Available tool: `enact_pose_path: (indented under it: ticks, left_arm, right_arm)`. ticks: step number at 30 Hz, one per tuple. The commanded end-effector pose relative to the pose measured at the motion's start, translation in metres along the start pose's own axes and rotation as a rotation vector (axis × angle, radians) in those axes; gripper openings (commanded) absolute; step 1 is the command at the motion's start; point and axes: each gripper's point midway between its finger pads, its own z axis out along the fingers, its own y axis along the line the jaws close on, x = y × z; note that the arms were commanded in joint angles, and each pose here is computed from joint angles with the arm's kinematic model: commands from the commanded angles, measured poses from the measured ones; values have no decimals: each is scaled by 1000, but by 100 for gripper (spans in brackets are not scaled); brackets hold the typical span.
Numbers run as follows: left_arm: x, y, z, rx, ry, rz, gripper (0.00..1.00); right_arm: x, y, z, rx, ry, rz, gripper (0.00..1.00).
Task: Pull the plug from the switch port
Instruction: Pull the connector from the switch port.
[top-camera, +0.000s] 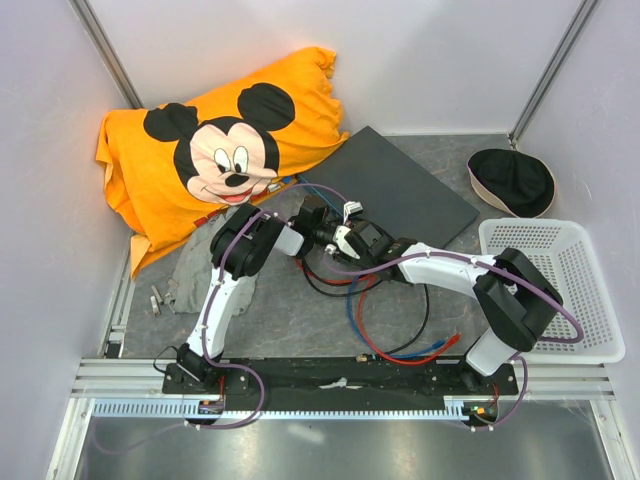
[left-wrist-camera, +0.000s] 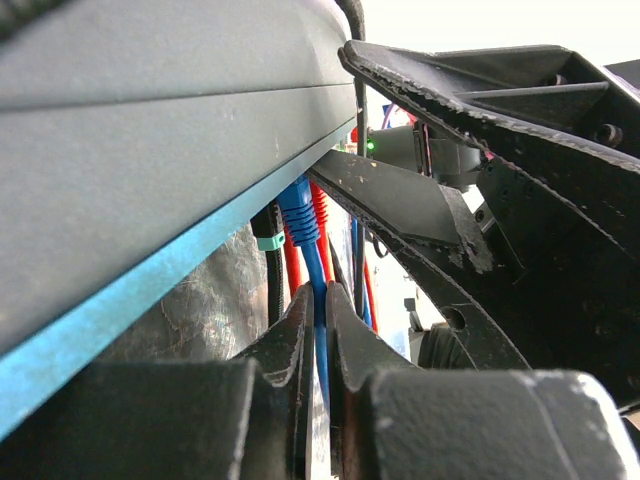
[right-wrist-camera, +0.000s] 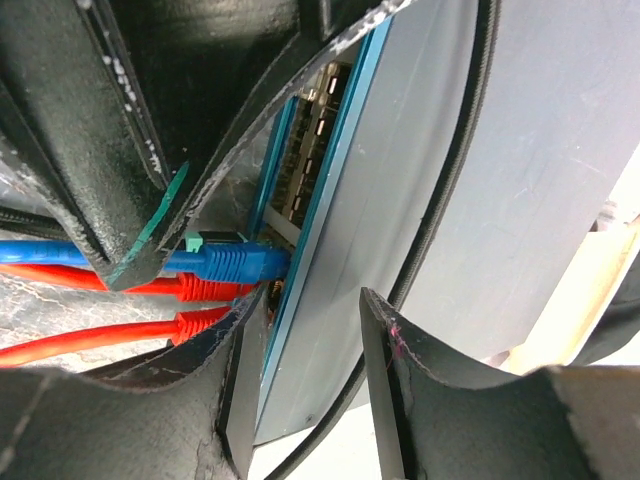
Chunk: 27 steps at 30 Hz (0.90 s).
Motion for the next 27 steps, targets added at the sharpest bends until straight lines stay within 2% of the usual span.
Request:
enact_pose_path:
  ticks: [1, 10, 27]
  left_arm:
    - [-16, 18, 0, -65, -74, -110, 6]
    - [-14, 22, 0, -71, -70, -119, 6]
    - [-14, 24, 1, -72, -69, -131, 6]
  right_arm:
    - [-3, -4, -5, 2, -12, 33, 50]
    - [-28, -30, -16, 57, -67, 112, 49]
    - [-22, -21, -8, 33, -47, 79, 49]
